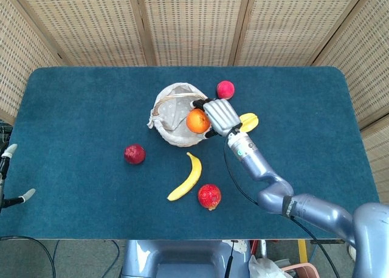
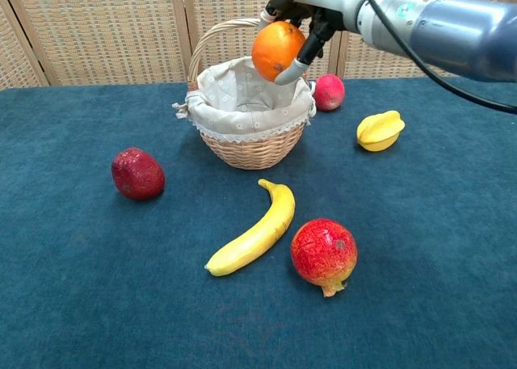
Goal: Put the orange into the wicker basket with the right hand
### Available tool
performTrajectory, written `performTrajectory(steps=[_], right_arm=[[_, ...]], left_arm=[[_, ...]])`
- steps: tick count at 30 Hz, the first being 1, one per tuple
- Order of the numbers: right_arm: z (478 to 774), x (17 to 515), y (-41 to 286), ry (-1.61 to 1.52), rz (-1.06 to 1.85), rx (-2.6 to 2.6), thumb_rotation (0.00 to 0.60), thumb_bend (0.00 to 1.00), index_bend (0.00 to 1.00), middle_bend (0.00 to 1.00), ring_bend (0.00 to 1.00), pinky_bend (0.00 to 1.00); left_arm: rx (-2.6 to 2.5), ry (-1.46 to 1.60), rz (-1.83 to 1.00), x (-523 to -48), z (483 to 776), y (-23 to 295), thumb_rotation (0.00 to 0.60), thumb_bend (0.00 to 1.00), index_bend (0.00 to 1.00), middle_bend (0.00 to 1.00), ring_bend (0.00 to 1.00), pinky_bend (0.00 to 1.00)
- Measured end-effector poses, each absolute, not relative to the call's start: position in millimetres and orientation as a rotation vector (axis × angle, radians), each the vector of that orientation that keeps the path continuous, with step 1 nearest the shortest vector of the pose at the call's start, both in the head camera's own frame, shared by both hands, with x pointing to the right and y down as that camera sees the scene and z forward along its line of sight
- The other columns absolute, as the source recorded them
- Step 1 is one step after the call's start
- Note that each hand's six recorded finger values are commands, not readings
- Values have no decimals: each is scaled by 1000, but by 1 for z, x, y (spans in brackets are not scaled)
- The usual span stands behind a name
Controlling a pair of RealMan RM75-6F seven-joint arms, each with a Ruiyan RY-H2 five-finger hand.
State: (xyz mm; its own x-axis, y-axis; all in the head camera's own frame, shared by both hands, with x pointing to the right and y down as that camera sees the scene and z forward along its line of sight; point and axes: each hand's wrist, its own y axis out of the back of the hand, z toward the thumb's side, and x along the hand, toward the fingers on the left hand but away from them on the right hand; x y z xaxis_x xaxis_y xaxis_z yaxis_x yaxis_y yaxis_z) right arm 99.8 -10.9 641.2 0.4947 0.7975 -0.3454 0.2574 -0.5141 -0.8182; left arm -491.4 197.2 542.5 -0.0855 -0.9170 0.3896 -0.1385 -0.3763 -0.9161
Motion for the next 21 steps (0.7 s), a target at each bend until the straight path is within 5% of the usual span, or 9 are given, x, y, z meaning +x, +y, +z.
performTrajectory(steps=[2, 7, 11, 21], right_arm=[[648, 91, -14, -873, 986, -2017, 600, 326, 522, 546, 383, 628], [663, 85, -12, -868, 1051, -2058, 600, 6, 401, 350, 322, 442], [670, 81, -10, -856, 1088, -2083, 600, 0, 259, 231, 220, 354], [658, 76, -9, -888, 1066, -2070, 600, 0, 252, 221, 199, 345]], left_arm=[[-1536, 1175, -1534, -493, 543, 196, 600, 0, 0, 0, 0, 0], [-1536, 1183, -1541, -496, 544, 193, 600, 0, 0, 0, 0, 0], [-1540, 1179, -1544, -496, 545, 193, 600, 0, 0, 0, 0, 0], [-1539, 1186, -1532, -496, 542, 194, 600, 0, 0, 0, 0, 0]])
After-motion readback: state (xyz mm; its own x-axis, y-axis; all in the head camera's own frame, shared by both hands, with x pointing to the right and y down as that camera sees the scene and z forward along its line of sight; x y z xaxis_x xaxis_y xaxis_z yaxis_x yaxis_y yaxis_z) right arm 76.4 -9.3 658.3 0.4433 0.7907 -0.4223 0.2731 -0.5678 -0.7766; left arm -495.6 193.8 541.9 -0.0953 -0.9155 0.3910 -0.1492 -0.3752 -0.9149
